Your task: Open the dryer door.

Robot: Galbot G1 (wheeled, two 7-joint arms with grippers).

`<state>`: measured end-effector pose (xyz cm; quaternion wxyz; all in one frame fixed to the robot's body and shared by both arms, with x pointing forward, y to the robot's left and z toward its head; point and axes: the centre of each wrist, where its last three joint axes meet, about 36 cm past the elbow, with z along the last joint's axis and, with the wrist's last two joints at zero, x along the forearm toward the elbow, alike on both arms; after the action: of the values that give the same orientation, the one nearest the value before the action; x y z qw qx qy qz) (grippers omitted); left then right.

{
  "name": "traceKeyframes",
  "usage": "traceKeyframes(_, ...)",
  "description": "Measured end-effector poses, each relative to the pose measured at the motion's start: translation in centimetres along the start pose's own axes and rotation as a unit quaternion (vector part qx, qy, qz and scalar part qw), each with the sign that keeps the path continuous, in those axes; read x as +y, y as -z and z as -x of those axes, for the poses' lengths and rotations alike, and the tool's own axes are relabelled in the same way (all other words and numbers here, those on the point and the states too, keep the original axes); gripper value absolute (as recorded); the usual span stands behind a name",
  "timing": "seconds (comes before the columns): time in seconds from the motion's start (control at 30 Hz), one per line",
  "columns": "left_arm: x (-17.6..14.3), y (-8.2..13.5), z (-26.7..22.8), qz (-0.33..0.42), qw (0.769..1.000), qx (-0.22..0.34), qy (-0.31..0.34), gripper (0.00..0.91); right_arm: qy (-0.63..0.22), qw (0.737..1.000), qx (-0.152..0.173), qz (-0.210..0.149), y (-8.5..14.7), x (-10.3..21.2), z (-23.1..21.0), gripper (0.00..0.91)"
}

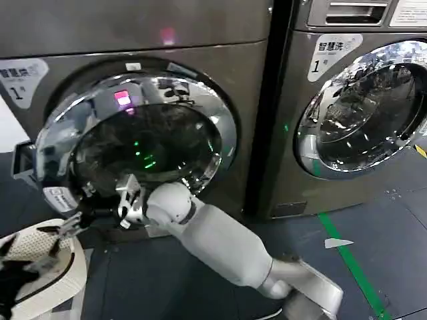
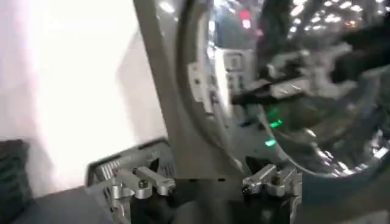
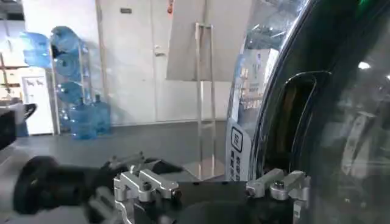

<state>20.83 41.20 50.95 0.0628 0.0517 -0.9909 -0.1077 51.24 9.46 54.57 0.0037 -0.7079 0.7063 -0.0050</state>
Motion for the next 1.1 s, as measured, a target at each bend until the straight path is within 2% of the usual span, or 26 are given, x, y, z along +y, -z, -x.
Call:
traceKeyframes(0.13, 1.3, 0.3, 0.0, 0.001, 1.0, -0.008, 0.02, 0.907, 0.01, 1.0, 0.002, 0.004, -0.2, 0.1, 0.0, 0.907)
traceKeyframes(0.3, 2.0, 0.8, 0.3, -0.003, 0.999, -0.024, 0.029, 0.907, 0.02, 1.0, 0.009, 0.007, -1.7, -0.3, -1.5, 0.907)
traceKeyframes(0.37, 2.0, 0.9, 0.4, -0.004, 0.999, -0.031, 0.03, 0.907, 0.03, 1.0, 0.003, 0.0, -1.3, 0.0, -1.8, 0.907)
traceKeyframes(0.6, 2.1, 1.3, 0.7, -0.01, 0.998, -0.044, 0.031, 0.907, 0.054, 0.998, -0.005, -0.007, -2.5, -0.2, -2.8, 0.907)
traceKeyframes(0.87, 2.2, 1.7, 0.9, -0.011, 0.998, -0.052, 0.034, 0.907, 0.08, 0.997, -0.012, -0.02, -2.5, 0.3, -4.2, 0.907)
traceKeyframes(1.1, 2.3, 1.7, 1.3, -0.019, 0.997, -0.062, 0.031, 0.907, 0.1, 0.995, 0.0, -0.011, -2.3, 0.8, -5.2, 0.907)
